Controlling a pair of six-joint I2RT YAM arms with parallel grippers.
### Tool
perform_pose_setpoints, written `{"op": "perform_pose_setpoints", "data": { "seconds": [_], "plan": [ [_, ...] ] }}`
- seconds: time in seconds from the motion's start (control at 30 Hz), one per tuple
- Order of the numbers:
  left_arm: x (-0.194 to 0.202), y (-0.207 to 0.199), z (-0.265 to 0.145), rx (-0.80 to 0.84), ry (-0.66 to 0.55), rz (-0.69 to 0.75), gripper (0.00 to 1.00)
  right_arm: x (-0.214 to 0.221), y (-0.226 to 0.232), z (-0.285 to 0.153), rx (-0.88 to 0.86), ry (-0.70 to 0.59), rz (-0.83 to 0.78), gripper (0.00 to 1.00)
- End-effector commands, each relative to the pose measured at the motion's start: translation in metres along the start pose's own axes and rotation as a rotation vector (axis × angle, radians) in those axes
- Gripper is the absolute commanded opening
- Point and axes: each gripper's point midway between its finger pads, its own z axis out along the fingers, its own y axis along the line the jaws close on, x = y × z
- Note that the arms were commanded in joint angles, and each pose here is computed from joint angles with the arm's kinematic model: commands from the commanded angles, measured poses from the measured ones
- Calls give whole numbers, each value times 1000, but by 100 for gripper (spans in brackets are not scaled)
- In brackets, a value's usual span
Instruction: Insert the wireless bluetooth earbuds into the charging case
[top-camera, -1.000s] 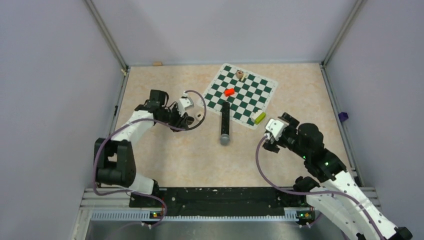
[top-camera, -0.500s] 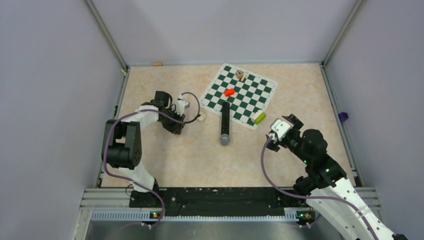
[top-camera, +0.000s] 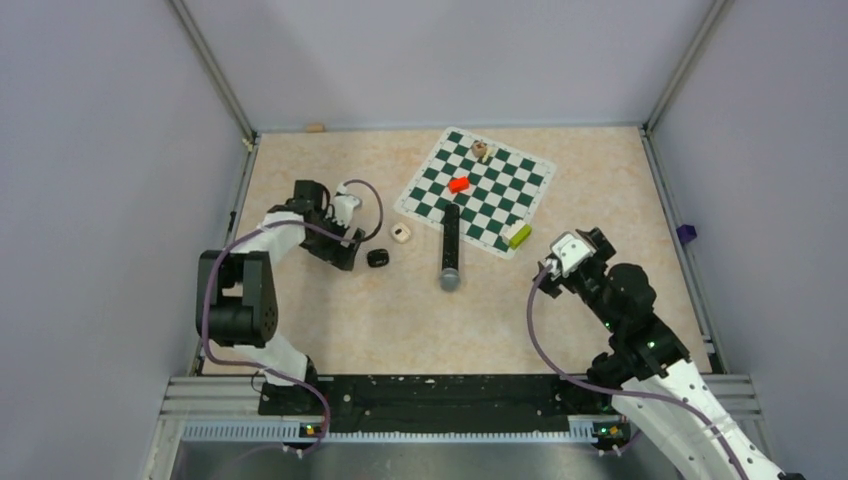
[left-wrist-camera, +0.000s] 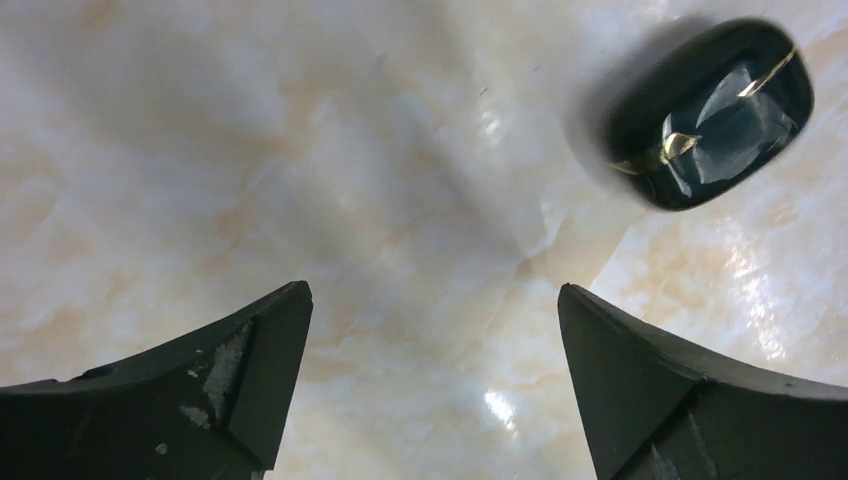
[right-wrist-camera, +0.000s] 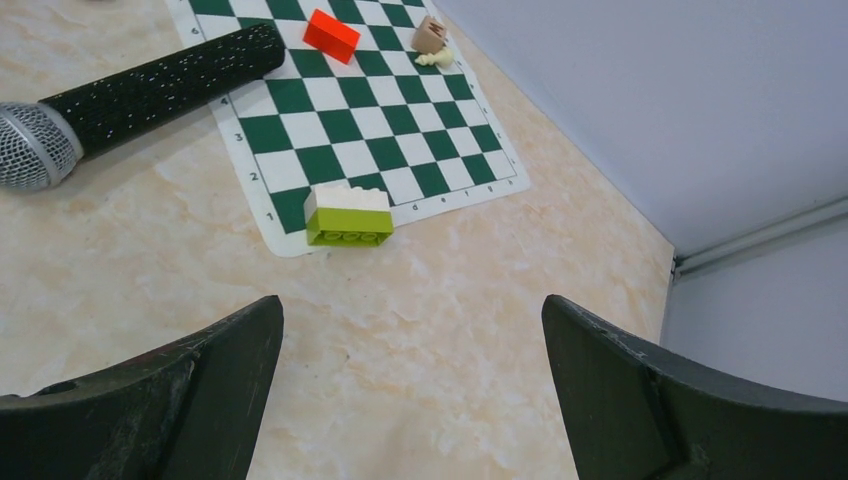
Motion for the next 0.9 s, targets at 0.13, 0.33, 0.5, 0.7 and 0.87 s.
{"op": "perform_pose_setpoints", "data": {
  "seconds": [0.13,0.33,0.5,0.7,0.87],
  "plan": [
    [-25,35,-145,-246,-391,-106,99,-28,-47,-6,263,-125,211,99],
    [-26,-6,-263,-429,-819,-98,99,-46,-86,-27,457,-201,333,99],
    [-16,-32,-287,-375,-846,-129,98,-51,-103,-44,548,-224,366,99],
    [-6,-34,-271,-352,-859,-125,98,-56,-117,-59,625,-257,390,99],
    [-10,-32,-266,-325,-853,-121,98,-57,-116,-62,619,-259,359,99]
  ]
}}
